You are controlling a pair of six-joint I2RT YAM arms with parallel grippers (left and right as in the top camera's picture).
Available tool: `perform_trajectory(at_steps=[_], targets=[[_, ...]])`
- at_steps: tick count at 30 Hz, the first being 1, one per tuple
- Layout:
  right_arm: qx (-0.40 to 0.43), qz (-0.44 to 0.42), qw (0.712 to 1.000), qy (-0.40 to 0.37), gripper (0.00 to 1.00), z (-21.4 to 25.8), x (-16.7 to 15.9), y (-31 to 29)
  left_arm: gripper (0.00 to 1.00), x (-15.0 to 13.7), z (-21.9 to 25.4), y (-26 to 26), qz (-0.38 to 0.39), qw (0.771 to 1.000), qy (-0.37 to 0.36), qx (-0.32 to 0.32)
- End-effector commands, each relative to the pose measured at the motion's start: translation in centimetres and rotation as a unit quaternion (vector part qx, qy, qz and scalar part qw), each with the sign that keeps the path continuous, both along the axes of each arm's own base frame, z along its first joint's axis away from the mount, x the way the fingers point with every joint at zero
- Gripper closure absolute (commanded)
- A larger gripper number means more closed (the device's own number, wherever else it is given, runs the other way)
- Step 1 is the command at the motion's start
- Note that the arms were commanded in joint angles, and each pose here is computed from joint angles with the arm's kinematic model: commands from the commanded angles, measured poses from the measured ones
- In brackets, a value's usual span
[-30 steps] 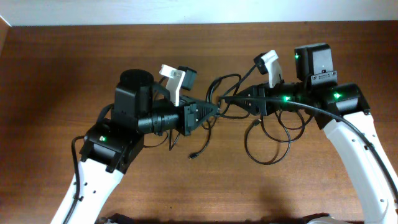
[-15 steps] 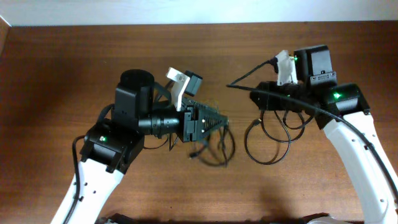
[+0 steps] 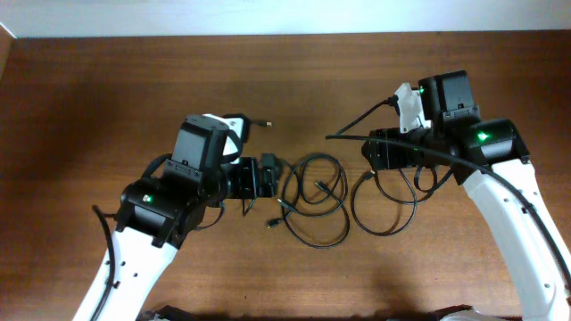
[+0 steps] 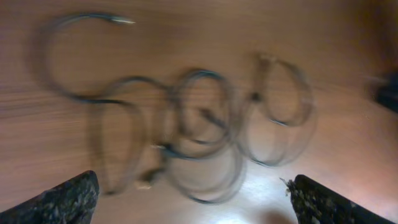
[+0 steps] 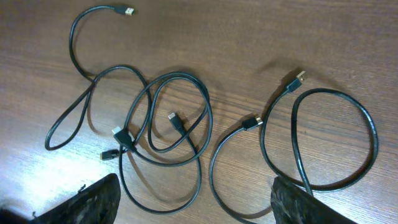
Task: Untangle cables
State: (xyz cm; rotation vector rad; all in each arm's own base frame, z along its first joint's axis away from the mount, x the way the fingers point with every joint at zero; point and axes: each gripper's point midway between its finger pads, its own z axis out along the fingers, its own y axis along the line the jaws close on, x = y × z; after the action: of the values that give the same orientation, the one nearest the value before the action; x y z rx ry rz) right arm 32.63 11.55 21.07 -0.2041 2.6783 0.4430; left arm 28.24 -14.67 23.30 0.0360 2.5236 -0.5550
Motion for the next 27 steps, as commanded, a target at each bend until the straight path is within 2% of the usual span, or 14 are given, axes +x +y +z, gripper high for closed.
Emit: perform_trajectory(at_steps=[1, 3, 5, 10, 15, 16, 17, 27], targets=[[0.008, 0.034, 0.999, 0.035, 0.23, -2.9, 1.0, 1.2, 0.01, 1.3, -0.6, 4.6, 0.095, 0.99, -0.023, 0.098], [0.06, 0.109, 0.991, 0.041, 0.23, -4.1, 1.4, 3.8, 0.01, 1.2, -0.9, 6.6, 0.126, 0.981, -0.025, 0.146], [0.061, 0.119, 0.99, 0.049, 0.24, -5.7, 2.3, 4.2, 0.01, 1.1, -1.0, 7.9, 0.145, 0.973, -0.026, 0.176], [0.054, 0.115, 0.987, 0.102, 0.23, -12.2, 4.3, 4.6, 0.01, 1.1, -1.0, 8.0, 0.146, 0.973, -0.026, 0.177], [0.044, 0.111, 0.985, 0.122, 0.21, -16.2, 5.4, 4.6, 0.01, 1.1, -1.0, 8.0, 0.146, 0.973, -0.026, 0.177], [0.042, 0.116, 0.984, 0.127, 0.16, -16.9, 5.3, 4.6, 0.01, 1.1, -1.0, 8.0, 0.146, 0.973, -0.026, 0.177], [0.044, 0.127, 0.982, 0.135, 0.16, -17.6, 5.0, 4.7, 0.01, 1.1, -1.0, 8.0, 0.146, 0.973, -0.026, 0.177], [0.029, 0.172, 0.966, 0.192, 0.16, -22.2, 2.2, 7.6, 0.01, 1.1, -1.0, 8.0, 0.146, 0.973, -0.026, 0.177]])
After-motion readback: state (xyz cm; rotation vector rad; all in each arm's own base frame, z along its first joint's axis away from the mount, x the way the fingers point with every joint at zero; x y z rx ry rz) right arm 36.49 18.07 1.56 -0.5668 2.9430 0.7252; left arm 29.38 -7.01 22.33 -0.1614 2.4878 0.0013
